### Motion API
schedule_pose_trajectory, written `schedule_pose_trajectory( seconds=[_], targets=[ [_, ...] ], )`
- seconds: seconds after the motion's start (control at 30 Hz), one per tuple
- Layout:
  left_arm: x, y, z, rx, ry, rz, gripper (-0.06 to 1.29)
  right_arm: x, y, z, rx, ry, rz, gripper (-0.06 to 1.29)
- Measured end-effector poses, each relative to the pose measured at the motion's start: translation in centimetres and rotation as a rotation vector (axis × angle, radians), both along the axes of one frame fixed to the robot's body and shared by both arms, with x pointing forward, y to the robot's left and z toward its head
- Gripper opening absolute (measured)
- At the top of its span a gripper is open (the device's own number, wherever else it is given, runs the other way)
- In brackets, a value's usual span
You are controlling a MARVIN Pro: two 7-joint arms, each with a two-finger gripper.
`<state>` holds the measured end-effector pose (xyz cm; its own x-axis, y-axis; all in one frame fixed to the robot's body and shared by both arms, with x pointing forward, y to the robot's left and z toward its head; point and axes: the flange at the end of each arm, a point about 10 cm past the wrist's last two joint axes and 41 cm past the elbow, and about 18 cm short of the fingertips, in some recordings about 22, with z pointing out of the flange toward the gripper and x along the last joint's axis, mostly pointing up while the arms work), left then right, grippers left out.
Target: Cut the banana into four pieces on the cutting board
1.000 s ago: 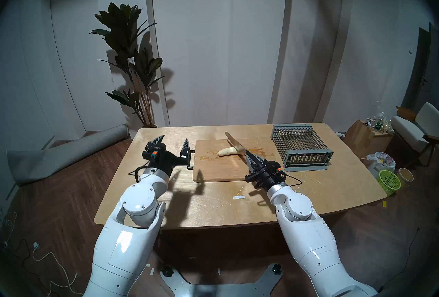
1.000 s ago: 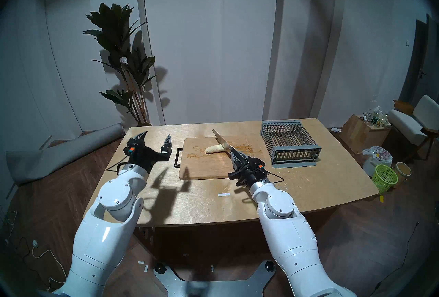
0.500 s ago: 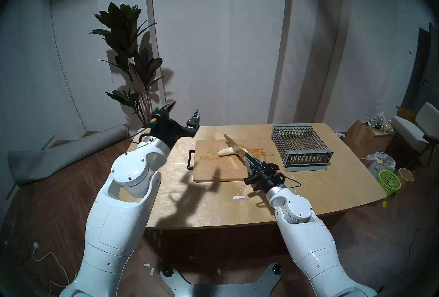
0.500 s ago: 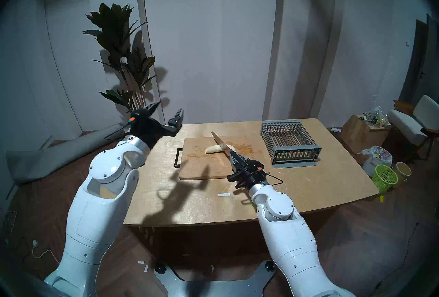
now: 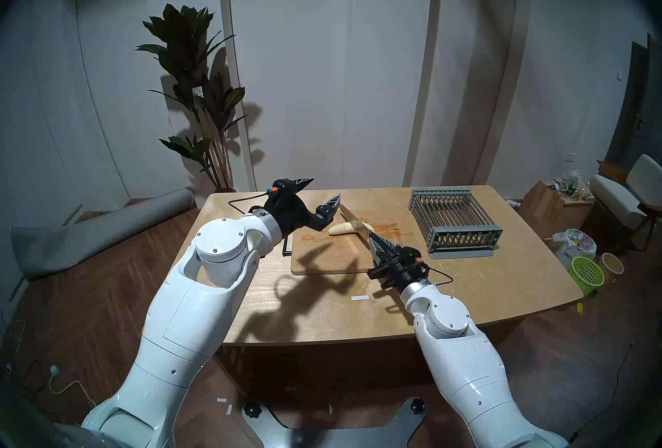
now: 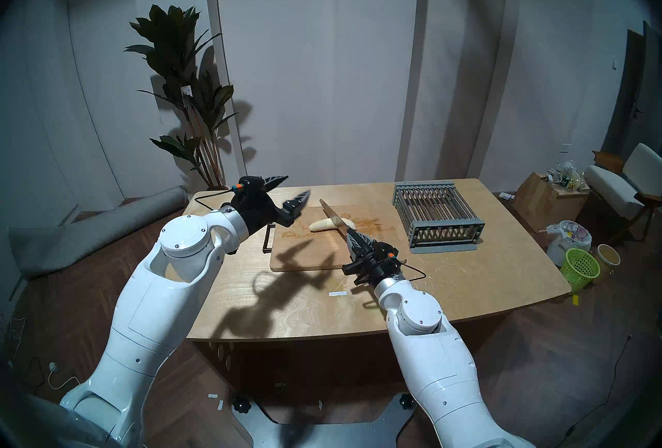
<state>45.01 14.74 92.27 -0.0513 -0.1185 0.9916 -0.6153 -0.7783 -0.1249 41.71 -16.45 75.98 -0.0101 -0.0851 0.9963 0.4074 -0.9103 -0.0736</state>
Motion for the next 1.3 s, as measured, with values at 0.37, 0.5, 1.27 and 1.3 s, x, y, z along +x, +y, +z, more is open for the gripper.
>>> schedule_pose_trajectory(
  seconds=[0.37,0.5,1.27,1.3],
  targets=[
    [2.7,-1.2,-1.2,0.046,0.057,-0.039,-0.03,-0.2,0.1,0.0,-0.001,-0.001,-0.005,0.30],
    [3.6,-2.3,-2.5,0.079,0.094,-0.070,-0.03,-0.3,0.0,0.0,-0.003,0.000,-0.008,0.30],
    [7.2,-10.8,-5.2,0.093,0.186,-0.190,-0.03,-0.6,-0.3,-0.3,-0.021,0.004,-0.008,0.30],
    [7.4,-11.1,-5.3,0.092,0.187,-0.195,-0.03,-0.6,-0.3,-0.3,-0.021,0.003,-0.009,0.30]
  ],
)
